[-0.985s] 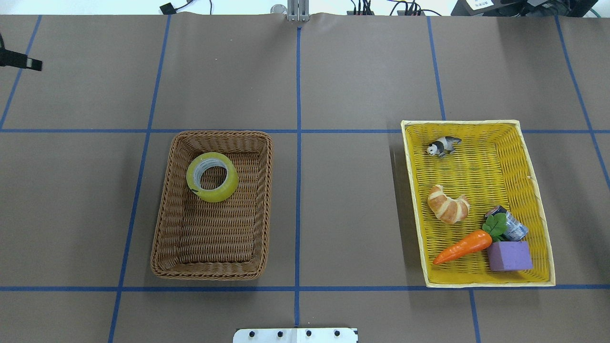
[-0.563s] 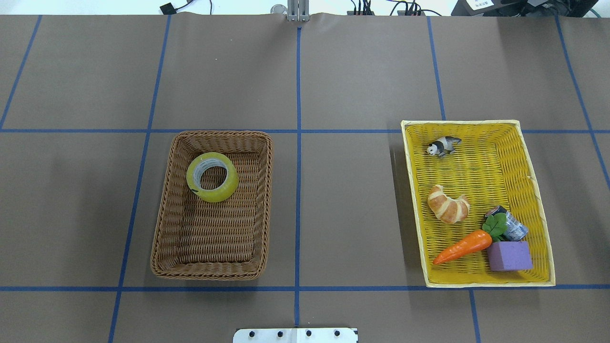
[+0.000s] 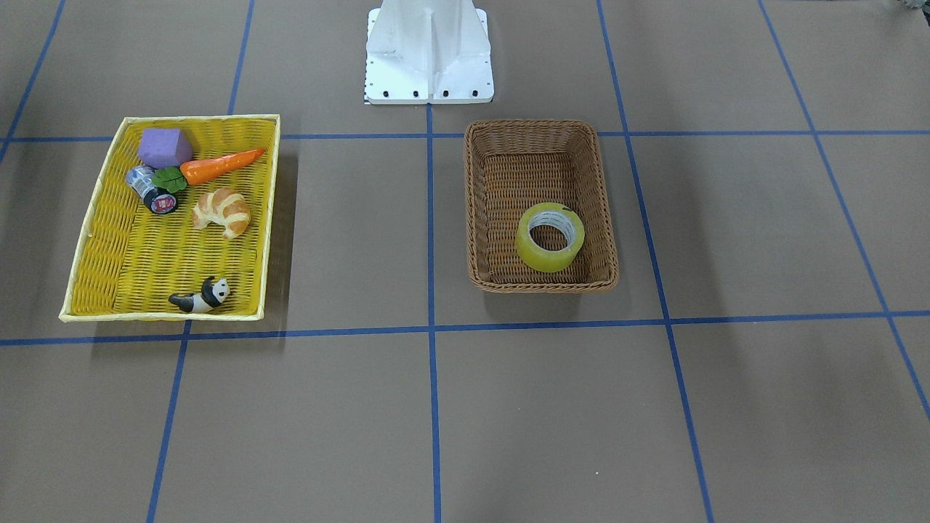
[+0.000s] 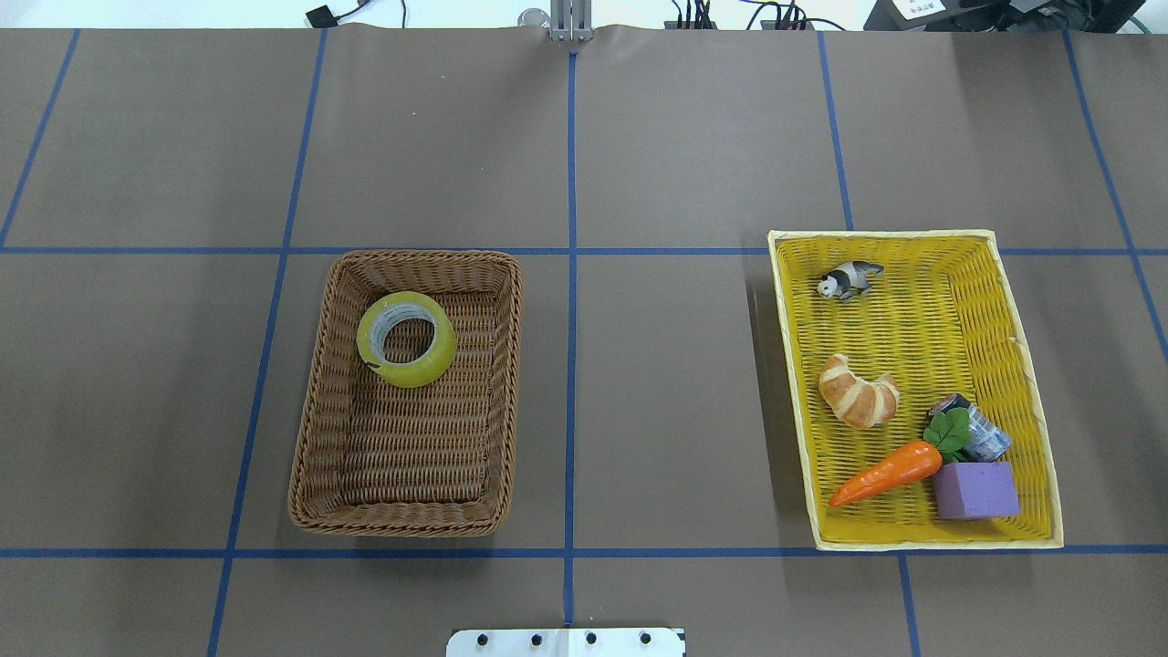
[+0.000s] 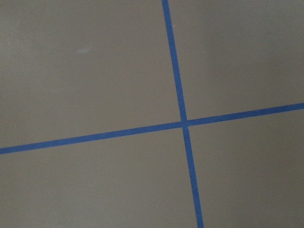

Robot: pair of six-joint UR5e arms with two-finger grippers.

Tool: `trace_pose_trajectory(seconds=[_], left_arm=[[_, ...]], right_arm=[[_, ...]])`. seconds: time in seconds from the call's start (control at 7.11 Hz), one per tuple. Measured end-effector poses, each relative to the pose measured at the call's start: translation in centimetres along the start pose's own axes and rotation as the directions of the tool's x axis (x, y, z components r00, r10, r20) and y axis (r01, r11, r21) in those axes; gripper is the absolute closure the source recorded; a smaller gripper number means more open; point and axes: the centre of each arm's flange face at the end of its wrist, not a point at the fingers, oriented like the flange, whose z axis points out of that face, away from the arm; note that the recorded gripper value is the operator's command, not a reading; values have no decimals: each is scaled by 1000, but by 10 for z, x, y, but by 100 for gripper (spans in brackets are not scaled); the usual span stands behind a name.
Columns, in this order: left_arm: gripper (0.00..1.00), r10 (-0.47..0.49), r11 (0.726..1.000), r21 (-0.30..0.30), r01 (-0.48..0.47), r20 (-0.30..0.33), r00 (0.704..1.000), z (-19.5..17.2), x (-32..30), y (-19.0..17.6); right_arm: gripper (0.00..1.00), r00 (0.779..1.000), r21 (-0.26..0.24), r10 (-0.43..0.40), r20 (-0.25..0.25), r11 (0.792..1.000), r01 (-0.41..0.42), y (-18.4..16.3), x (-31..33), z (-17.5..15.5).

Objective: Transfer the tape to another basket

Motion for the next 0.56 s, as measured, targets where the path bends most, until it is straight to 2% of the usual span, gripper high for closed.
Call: trace_pose_trajectory(seconds=[0.56], left_arm=[[1,21,1000,18,-21,3,1000,2,-1,11]], right_arm=[[0,1000,-6,-2,13,1000,2,4,2,3]])
